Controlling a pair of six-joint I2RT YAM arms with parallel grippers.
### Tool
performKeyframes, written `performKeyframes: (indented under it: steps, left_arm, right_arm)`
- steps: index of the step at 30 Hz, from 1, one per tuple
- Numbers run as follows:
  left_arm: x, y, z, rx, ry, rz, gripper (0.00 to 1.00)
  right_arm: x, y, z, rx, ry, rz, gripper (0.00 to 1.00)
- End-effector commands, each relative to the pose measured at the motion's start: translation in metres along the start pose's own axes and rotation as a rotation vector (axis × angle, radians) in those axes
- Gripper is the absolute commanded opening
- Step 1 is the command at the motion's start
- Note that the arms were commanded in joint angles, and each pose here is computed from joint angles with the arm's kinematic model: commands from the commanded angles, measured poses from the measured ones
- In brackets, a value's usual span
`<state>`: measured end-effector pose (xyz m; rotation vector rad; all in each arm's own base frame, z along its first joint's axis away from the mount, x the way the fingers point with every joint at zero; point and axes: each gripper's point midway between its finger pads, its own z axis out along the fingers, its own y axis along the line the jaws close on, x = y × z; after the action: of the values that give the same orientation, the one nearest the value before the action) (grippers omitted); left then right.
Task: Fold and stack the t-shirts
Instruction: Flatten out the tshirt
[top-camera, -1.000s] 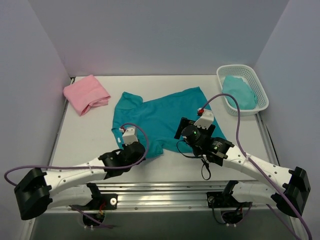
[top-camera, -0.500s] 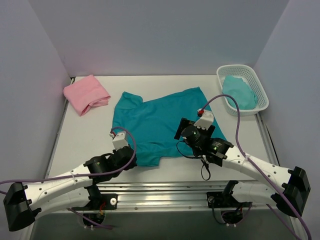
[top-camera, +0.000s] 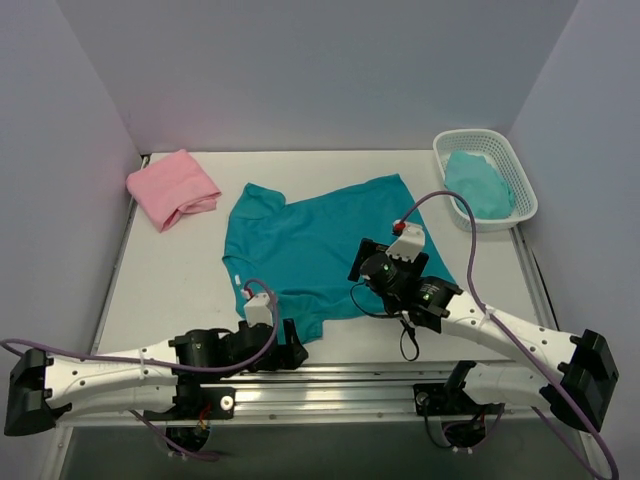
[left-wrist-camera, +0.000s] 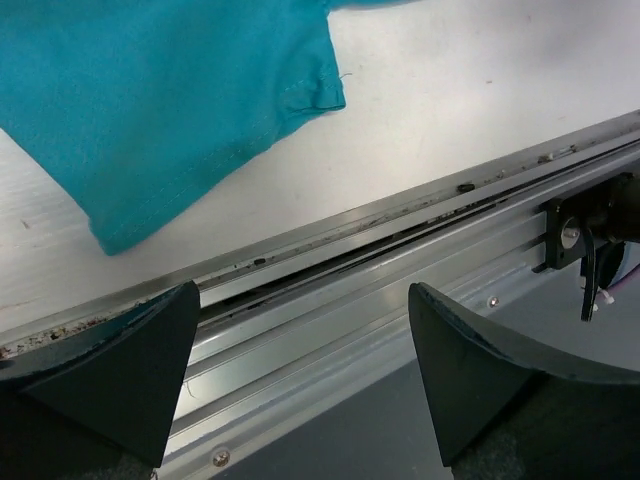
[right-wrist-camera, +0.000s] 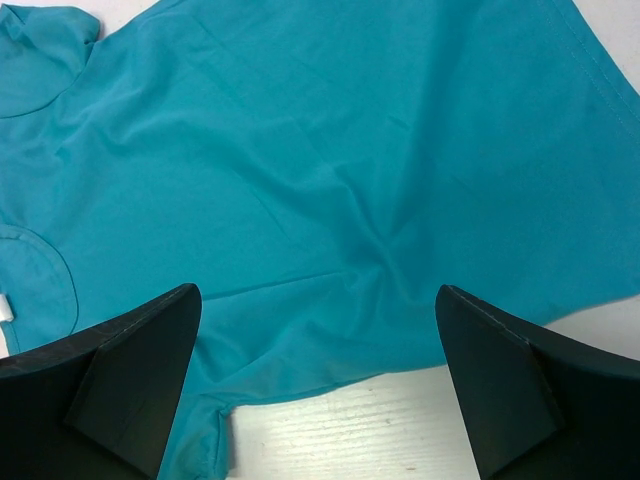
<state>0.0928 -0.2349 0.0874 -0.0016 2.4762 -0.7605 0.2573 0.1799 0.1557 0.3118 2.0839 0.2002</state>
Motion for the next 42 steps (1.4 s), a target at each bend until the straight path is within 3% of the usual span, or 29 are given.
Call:
performKeyframes:
  steps: [1, 4, 6, 9, 10, 11, 13, 14, 16, 17, 18, 19, 21, 22, 27, 37, 42]
  left_arm:
    - [-0.036, -0.019, -0.022, 0.017, -0.152, -0.033, 0.94]
    - [-0.069, -0.003, -0.039, -0.061, -0.29, -0.043, 0.94]
    - [-0.104, 0.012, -0.049, -0.13, -0.442, -0.031, 0.94]
    - [-0.139, 0.032, -0.054, -0.216, -0.549, 0.0, 0.94]
    - [-0.164, 0.043, -0.051, -0.241, -0.616, -0.06, 0.94]
    - [-0.167, 0.043, -0.044, -0.221, -0.579, -0.02, 0.95]
    - [-0.193, 0.044, -0.032, -0.179, -0.618, -0.048, 0.99]
    - [-0.208, 0.07, -0.027, -0.238, -0.643, -0.07, 0.97]
    - [-0.225, 0.083, -0.006, -0.245, -0.648, -0.097, 0.78]
    - [-0.239, 0.1, -0.003, -0.289, -0.672, -0.125, 0.69]
    - [-0.248, 0.103, 0.004, -0.284, -0.682, -0.131, 0.37]
    - [-0.255, 0.112, 0.024, -0.309, -0.664, -0.139, 0.25]
    - [-0.282, 0.108, 0.037, -0.28, -0.688, -0.153, 0.03]
    - [-0.278, 0.121, 0.062, -0.313, -0.635, -0.147, 0.02]
    - [-0.318, 0.115, 0.108, -0.237, -0.65, -0.145, 0.02]
    - [-0.364, 0.119, 0.145, -0.238, -0.642, -0.126, 0.02]
    - [-0.369, 0.144, 0.172, -0.258, -0.582, -0.153, 0.02]
  right_arm:
    - [-0.003, -0.005, 0.006, 0.038, -0.029, -0.006, 1.0]
    - [-0.005, -0.001, 0.007, 0.034, -0.032, -0.006, 1.0]
    - [-0.006, 0.002, 0.008, 0.028, -0.031, -0.011, 1.0]
    - [-0.01, 0.006, 0.01, 0.021, -0.039, -0.016, 1.0]
    - [-0.011, 0.009, 0.011, 0.015, -0.04, -0.017, 1.0]
    - [-0.011, 0.009, 0.012, 0.012, -0.038, -0.036, 1.0]
    - [-0.014, 0.011, 0.021, 0.008, -0.036, -0.031, 0.98]
    - [-0.013, 0.019, 0.025, -0.029, -0.019, -0.018, 0.87]
    - [-0.015, 0.013, 0.041, -0.038, 0.021, -0.013, 0.52]
    - [-0.015, 0.024, 0.045, -0.102, 0.05, 0.016, 0.23]
    - [-0.013, 0.021, 0.054, -0.095, 0.064, 0.015, 0.07]
    - [-0.024, 0.018, 0.061, -0.072, 0.05, 0.038, 0.0]
    - [-0.022, 0.008, 0.081, 0.014, 0.069, 0.019, 0.0]
    - [-0.023, 0.005, 0.088, 0.044, 0.079, 0.014, 0.0]
    - [-0.039, 0.005, 0.142, 0.141, 0.106, 0.018, 0.0]
    - [-0.086, 0.018, 0.233, 0.155, 0.072, 0.062, 0.0]
    - [-0.081, 0.009, 0.289, 0.174, 0.114, 0.059, 0.0]
